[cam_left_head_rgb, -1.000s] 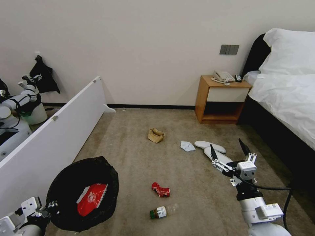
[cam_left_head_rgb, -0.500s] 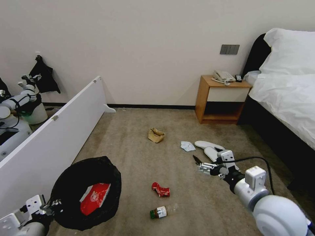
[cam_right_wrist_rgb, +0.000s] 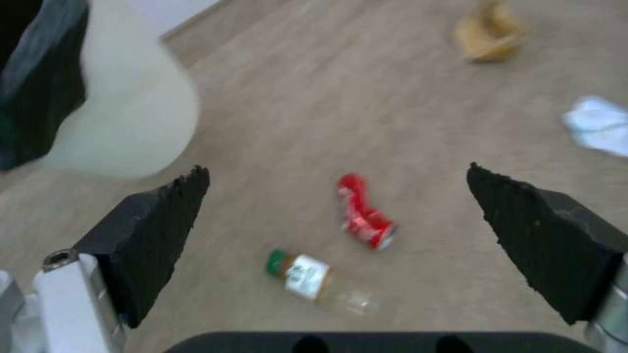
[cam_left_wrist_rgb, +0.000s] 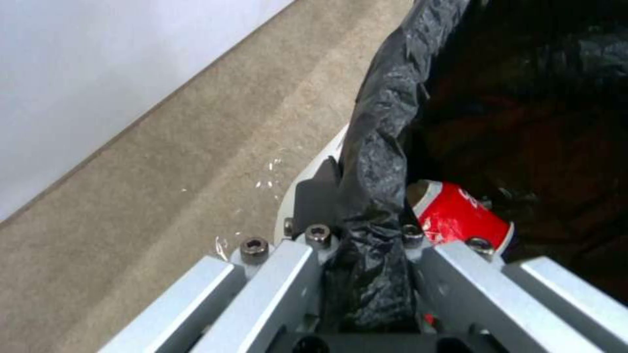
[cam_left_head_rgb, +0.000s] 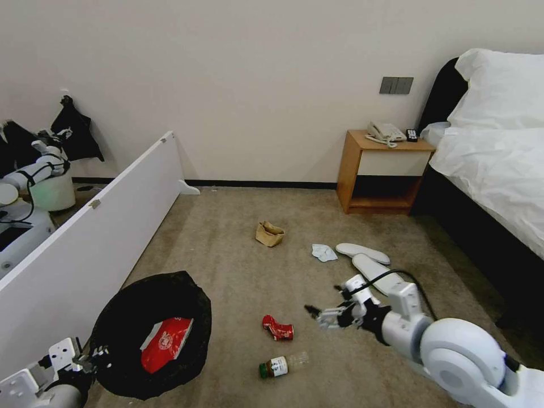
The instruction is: Pick up the trash bin, then pick up the garbage from the floor and place it into the trash bin.
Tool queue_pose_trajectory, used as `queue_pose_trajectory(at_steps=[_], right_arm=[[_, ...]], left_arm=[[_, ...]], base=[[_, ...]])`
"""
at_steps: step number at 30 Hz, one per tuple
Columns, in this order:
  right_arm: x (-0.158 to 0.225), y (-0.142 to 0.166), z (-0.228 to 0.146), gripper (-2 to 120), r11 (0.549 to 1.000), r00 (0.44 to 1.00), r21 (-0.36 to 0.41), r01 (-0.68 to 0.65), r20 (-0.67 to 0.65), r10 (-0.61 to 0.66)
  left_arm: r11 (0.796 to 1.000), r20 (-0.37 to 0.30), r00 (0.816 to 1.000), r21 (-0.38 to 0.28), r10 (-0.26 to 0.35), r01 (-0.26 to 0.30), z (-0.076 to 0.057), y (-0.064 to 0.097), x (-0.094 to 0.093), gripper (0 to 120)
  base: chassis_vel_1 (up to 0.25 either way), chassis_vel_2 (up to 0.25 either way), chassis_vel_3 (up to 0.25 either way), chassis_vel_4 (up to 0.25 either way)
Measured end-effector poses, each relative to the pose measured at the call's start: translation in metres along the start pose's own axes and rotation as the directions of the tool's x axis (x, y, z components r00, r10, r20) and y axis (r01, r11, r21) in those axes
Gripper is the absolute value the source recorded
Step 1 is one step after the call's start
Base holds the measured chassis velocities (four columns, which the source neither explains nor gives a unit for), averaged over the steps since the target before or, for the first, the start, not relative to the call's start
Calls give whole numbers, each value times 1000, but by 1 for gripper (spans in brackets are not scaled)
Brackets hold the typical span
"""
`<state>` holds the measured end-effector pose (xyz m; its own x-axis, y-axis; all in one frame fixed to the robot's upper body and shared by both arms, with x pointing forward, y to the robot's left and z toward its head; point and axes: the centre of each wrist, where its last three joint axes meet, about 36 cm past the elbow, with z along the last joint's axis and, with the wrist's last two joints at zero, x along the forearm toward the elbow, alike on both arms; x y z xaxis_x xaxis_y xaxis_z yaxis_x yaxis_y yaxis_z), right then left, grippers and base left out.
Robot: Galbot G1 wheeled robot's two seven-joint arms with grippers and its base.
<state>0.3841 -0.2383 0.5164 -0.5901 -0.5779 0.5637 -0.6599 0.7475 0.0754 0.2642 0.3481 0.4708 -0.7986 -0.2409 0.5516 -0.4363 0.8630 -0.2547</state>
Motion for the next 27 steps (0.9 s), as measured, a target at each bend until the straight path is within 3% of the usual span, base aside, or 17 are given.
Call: queue_pose_trajectory(at_steps=[8,11,15,17,23,27], right_arm=[[-48,-9,5,100,985,989,111,135,-77,-127],[-80,-5,10,100,965,982,190,178,-99,-162],[-94,-4,16,100,947,979,253,198,-107,-176],[-109,-3,28,100,922,975,321,217,-123,-187],[-124,-11,49,100,890,973,397,225,-131,-188],[-127,-14,60,100,885,973,407,225,-144,-181]], left_arm=[[1000,2,1000,8,-14,14,1,2,0,2],[1000,5,1000,11,-25,25,1,5,2,2],[999,8,999,12,-31,31,0,7,3,2],[999,12,999,14,-37,37,-1,9,4,2],[999,11,999,16,-40,39,-1,11,4,2],[999,9,999,18,-41,40,0,12,2,2]], base=[[0,0,0,0],[0,0,0,0],[0,0,0,0],[0,0,0,0],[0,0,0,0],[0,0,0,0]])
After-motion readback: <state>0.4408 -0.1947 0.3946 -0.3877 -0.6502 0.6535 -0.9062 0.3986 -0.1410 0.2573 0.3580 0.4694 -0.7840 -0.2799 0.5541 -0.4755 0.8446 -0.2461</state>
